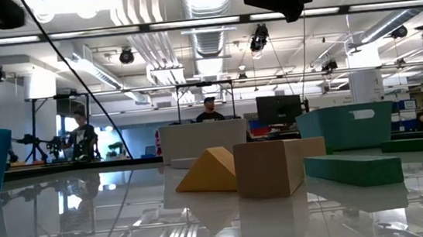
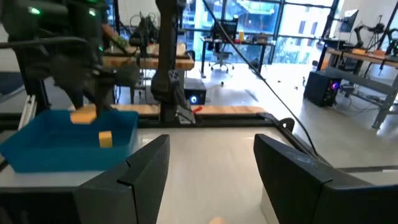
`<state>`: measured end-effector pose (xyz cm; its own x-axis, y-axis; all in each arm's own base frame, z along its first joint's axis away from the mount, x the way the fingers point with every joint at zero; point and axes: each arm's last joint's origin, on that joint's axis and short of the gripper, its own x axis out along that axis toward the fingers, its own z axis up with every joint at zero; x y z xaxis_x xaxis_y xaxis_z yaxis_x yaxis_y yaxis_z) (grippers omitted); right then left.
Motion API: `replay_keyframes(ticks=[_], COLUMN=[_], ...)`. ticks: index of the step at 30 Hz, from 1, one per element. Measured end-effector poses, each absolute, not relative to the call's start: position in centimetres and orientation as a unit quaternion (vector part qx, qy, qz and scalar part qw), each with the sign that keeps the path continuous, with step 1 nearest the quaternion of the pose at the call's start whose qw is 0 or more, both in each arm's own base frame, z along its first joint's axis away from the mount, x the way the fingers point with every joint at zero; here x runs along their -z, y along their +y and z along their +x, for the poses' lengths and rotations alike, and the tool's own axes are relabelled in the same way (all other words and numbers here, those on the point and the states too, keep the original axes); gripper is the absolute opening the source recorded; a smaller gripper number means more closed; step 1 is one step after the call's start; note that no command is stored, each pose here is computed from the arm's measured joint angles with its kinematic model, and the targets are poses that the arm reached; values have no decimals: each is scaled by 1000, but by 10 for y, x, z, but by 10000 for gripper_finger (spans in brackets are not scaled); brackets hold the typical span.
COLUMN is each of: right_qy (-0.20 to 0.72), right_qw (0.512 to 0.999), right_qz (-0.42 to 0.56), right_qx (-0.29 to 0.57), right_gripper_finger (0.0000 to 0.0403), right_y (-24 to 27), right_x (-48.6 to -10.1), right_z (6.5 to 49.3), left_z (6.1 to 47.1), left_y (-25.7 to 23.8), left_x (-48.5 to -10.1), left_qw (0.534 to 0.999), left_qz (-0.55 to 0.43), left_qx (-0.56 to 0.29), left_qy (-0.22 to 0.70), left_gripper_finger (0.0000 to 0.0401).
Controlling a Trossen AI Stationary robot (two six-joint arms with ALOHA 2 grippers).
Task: Sort & place blocks by color
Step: Put the yellow block into the blue bin
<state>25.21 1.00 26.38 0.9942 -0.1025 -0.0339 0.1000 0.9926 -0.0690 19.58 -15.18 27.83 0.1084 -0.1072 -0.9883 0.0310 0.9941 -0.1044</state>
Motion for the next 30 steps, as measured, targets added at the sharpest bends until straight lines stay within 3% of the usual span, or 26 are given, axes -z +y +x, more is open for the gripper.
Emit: replay_keyframes(ticks=[4, 11, 16, 30], right_qy=[24, 37, 44, 43], right_qw=[998, 997, 997, 997], right_qz=[-34, -35, -35, -35], right_qx=[51, 50, 50, 50], right_gripper_finger=[224, 224, 224, 224], right_y=[10, 10, 11, 11], right_x=[-261, -255, -251, -252], right_z=[254, 258, 261, 260], left_z=[179, 160, 163, 169], left_y=[-171, -195, -209, -218], left_x=[-264, -229, -206, -174], left_qw=[726, 707, 719, 687], left_qz=[16, -2, -10, 20], left_qx=[81, 92, 118, 86], left_qy=[683, 702, 685, 721], left_gripper_finger=[123, 125, 126, 129])
